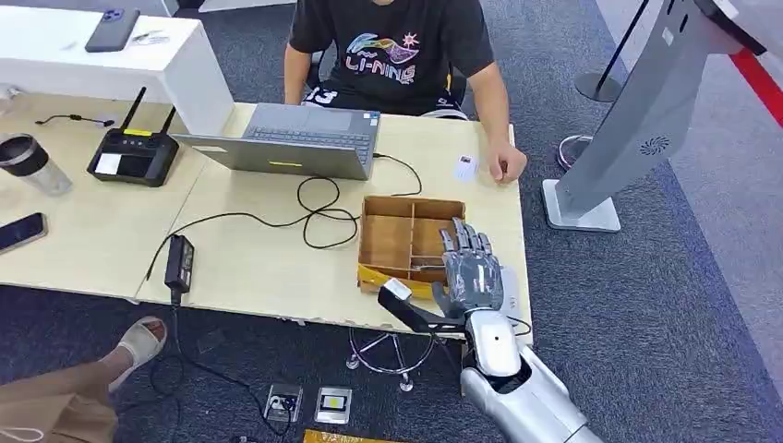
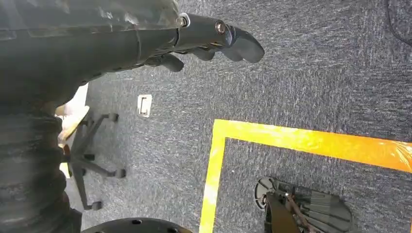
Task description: Pass the card to the sensor for recognition and then transmit it.
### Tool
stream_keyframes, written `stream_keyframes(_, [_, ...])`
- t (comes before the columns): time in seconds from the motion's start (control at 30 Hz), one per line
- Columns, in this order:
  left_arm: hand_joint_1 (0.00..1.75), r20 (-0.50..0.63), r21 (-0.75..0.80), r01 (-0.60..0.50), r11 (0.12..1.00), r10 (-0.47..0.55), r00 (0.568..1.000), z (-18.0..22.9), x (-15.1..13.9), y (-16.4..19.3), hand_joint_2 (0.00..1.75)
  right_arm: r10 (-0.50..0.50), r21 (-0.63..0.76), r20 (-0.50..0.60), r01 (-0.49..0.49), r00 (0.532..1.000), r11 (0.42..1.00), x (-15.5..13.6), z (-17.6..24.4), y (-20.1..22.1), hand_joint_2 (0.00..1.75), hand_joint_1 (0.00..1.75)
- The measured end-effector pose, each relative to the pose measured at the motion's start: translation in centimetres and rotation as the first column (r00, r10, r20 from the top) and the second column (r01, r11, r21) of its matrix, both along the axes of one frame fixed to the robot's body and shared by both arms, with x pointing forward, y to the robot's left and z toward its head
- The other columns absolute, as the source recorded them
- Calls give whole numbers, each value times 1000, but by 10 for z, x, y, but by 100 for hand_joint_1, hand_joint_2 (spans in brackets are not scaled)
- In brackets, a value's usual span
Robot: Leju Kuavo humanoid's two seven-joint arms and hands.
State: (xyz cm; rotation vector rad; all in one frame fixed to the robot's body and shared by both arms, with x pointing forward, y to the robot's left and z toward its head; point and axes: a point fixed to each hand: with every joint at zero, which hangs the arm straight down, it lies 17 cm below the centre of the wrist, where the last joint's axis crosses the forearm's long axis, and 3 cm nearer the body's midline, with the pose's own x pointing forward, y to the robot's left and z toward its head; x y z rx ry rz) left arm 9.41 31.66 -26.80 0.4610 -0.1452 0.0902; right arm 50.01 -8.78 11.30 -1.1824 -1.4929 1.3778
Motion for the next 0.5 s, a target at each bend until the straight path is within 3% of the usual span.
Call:
stream_keyframes(0.07, [0, 0, 0, 4, 1000, -4, 1000, 0, 0, 0, 175, 0, -1, -4, 0, 1000, 1000, 0, -1, 1, 175, 49])
stream_keyframes(0.17, [0, 1, -1, 12, 1000, -12, 1000, 0, 1, 0, 175, 1, -5, -10, -1, 1000, 1000, -1, -4, 2, 175, 65])
stream_keyframes(0.2, [0, 1, -1, 13, 1000, -13, 1000, 0, 1, 0, 175, 1, -8, -11, -1, 1000, 1000, -1, -4, 3, 175, 91])
stream_keyframes(0.27, [0, 1, -2, 16, 1000, -16, 1000, 0, 1, 0, 175, -1, -13, -15, 1, 1000, 1000, -1, -6, 3, 175, 110])
stream_keyframes(0.3, [0, 1, -2, 18, 1000, -18, 1000, 0, 1, 0, 175, -4, -13, -16, 4, 1000, 1000, -1, -6, 3, 175, 157])
stream_keyframes(0.5, [0, -2, -2, 17, 1000, -17, 1000, 0, 0, 1, 175, -13, -18, -25, 12, 1000, 1000, -1, -11, 0, 175, 161])
